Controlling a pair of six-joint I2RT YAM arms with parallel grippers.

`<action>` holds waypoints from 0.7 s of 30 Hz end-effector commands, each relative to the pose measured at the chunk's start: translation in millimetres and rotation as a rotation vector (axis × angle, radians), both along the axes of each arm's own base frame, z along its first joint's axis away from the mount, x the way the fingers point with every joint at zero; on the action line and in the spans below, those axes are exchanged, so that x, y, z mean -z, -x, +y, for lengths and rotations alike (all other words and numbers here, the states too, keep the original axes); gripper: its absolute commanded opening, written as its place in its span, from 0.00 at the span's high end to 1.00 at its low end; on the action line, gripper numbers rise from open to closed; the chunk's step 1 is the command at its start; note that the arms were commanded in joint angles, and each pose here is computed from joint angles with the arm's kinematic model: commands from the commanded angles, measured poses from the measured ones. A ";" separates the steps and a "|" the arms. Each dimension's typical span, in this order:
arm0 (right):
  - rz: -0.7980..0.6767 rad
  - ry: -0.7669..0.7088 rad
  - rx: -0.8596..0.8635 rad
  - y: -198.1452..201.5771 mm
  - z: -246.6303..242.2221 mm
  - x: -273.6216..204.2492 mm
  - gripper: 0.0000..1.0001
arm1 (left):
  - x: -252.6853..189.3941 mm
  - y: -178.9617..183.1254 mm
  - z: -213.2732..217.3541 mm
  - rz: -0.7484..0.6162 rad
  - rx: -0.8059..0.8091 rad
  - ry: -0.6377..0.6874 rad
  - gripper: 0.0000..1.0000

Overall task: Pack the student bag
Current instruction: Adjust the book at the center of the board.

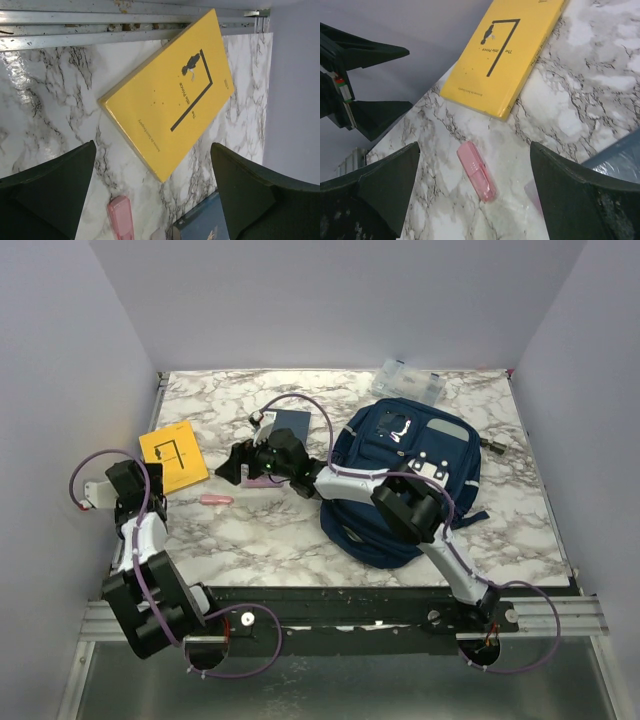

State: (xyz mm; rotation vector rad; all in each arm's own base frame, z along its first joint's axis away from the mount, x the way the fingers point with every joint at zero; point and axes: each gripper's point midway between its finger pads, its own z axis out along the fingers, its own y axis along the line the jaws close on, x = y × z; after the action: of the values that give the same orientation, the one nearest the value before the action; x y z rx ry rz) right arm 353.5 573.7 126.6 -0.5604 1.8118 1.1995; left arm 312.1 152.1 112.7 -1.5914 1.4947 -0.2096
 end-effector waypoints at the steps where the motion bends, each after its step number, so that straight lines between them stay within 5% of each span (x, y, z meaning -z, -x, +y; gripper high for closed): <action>1: 0.000 -0.067 -0.118 -2.9 20.3 4.0 0.06 | -12.6 -26.4 26.1 -0.138 -0.084 -0.021 0.03; 8: 0.058 -0.052 -0.168 3.4 25.4 27.6 0.10 | -12.0 -43.0 45.8 -0.167 -0.136 -0.045 0.03; 15: 0.116 -0.076 -0.171 2.5 17.6 15.4 0.12 | -14.2 -55.6 53.7 -0.366 -0.187 -0.003 0.03; 21: 0.114 -0.072 -0.181 14.2 1.8 -1.0 0.13 | 2.5 -42.7 68.4 -0.352 -0.309 -0.008 0.04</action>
State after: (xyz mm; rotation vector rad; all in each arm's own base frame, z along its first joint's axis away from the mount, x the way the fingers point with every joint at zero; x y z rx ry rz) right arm 346.2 584.1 88.3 -0.6184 1.8930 1.3958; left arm 362.7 200.7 106.3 -1.6146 1.1417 -0.3173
